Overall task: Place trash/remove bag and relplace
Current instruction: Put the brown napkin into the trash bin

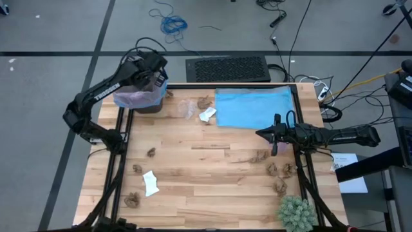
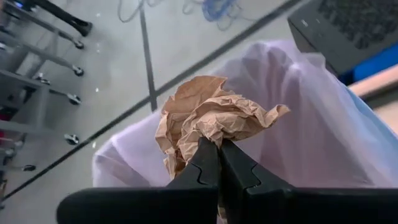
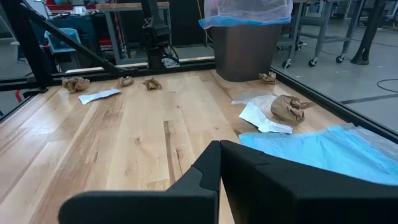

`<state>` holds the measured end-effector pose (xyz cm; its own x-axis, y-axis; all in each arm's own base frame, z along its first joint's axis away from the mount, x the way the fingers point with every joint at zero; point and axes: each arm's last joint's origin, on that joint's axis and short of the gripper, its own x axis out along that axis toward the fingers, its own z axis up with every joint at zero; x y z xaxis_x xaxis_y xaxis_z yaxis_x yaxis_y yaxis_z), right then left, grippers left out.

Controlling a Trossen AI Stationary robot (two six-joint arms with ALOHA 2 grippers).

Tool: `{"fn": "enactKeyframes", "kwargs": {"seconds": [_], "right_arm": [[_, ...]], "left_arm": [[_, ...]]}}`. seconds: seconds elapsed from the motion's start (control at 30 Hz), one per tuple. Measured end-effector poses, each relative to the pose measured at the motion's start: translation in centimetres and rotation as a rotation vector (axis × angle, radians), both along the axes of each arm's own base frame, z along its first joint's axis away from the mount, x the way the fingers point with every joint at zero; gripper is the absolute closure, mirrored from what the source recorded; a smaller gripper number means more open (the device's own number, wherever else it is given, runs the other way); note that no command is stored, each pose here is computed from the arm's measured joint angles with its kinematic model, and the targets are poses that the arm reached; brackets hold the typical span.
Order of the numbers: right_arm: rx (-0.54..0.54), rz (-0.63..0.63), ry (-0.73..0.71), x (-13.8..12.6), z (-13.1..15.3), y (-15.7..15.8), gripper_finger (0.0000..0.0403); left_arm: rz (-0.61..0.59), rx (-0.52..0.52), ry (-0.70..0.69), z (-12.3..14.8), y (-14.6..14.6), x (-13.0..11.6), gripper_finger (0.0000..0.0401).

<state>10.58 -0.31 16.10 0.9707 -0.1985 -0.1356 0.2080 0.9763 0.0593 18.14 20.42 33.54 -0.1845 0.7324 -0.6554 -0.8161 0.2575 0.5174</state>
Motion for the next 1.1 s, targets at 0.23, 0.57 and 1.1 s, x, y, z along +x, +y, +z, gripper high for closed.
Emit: {"fn": "enactKeyframes", "kwargs": {"seconds": [0.23, 0.57, 1.1], "right_arm": [[0.0, 0.0, 0.0, 0.0, 0.0, 0.0, 0.0403], [0.0, 0.0, 0.001, 0.0, 0.0, 0.0, 0.0403], [0.0, 0.0, 0.0, 0.0, 0.0, 0.0, 0.0403]], "left_arm": [[-0.042, -0.077, 0.074, -0.8, -0.4, 0.2, 0.0377], [-0.099, -0.061, 0.149, -0.5, -0.9, 0.5, 0.0291], [-0.115, -0.009, 0.177, 1.7, -1.2, 0.5, 0.0216]]}}
